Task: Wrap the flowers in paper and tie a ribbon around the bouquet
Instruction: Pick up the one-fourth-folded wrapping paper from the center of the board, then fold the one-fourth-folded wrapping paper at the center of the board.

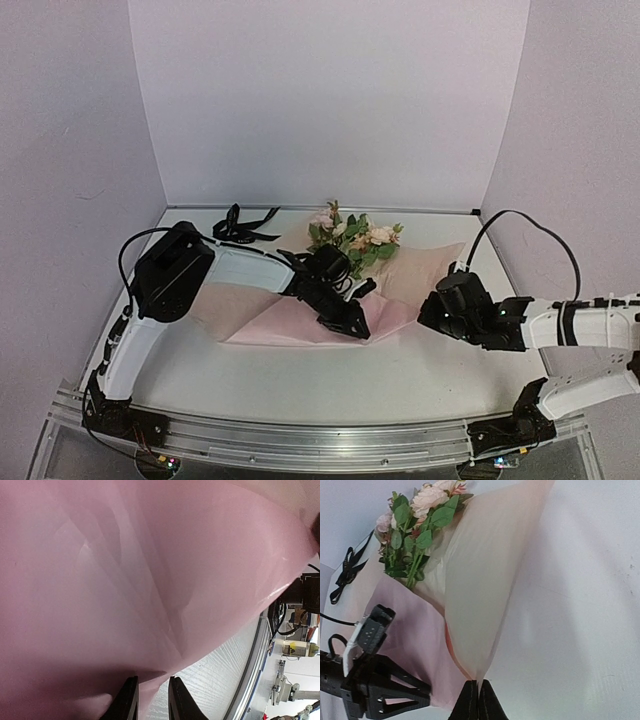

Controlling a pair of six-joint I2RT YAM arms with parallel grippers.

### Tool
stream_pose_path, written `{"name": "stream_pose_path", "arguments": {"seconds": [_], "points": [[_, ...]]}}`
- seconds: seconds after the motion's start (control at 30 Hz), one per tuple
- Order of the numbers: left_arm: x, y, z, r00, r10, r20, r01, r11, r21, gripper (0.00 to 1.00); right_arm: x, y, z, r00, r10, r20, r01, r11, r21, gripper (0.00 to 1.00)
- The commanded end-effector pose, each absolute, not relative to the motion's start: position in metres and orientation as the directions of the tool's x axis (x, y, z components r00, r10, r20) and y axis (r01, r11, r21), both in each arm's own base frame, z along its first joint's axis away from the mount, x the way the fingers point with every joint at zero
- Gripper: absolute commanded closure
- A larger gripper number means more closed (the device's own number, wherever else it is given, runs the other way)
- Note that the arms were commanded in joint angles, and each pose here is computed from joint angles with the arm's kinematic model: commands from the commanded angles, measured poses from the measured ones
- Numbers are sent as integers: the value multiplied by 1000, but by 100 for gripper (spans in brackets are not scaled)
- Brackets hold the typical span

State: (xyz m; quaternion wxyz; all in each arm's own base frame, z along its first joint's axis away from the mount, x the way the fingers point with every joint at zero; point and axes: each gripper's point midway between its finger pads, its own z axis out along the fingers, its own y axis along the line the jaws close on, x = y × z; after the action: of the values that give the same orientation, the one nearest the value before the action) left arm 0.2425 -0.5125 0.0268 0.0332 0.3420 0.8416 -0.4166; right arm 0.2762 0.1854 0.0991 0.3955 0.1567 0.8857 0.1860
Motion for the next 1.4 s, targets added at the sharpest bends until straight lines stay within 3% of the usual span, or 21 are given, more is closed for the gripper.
{"name": "stream_pose_path", "arguments": {"seconds": [0.0,0.27,0.97,1.17,1.37], "points": [[238,-502,47,-774,542,-328,585,413,-698,78,265,157,72,-660,368,-655,210,928,309,96],[251,-520,84,-771,508,-384,598,372,-710,78,260,156,37,-705,377,-600,271,926,264,100],[287,-546,38,-816,456,-356,556,448,-700,77,267,190,122,-644,266,-717,52,951,306,100],[286,-542,43,-815,455,-358,557,446,-700,77,266,185,120,-638,273,-721,79,953,291,99],[288,-543,61,-805,448,-388,571,413,-709,77,267,206,127,-668,225,-710,-1,953,303,100]]}}
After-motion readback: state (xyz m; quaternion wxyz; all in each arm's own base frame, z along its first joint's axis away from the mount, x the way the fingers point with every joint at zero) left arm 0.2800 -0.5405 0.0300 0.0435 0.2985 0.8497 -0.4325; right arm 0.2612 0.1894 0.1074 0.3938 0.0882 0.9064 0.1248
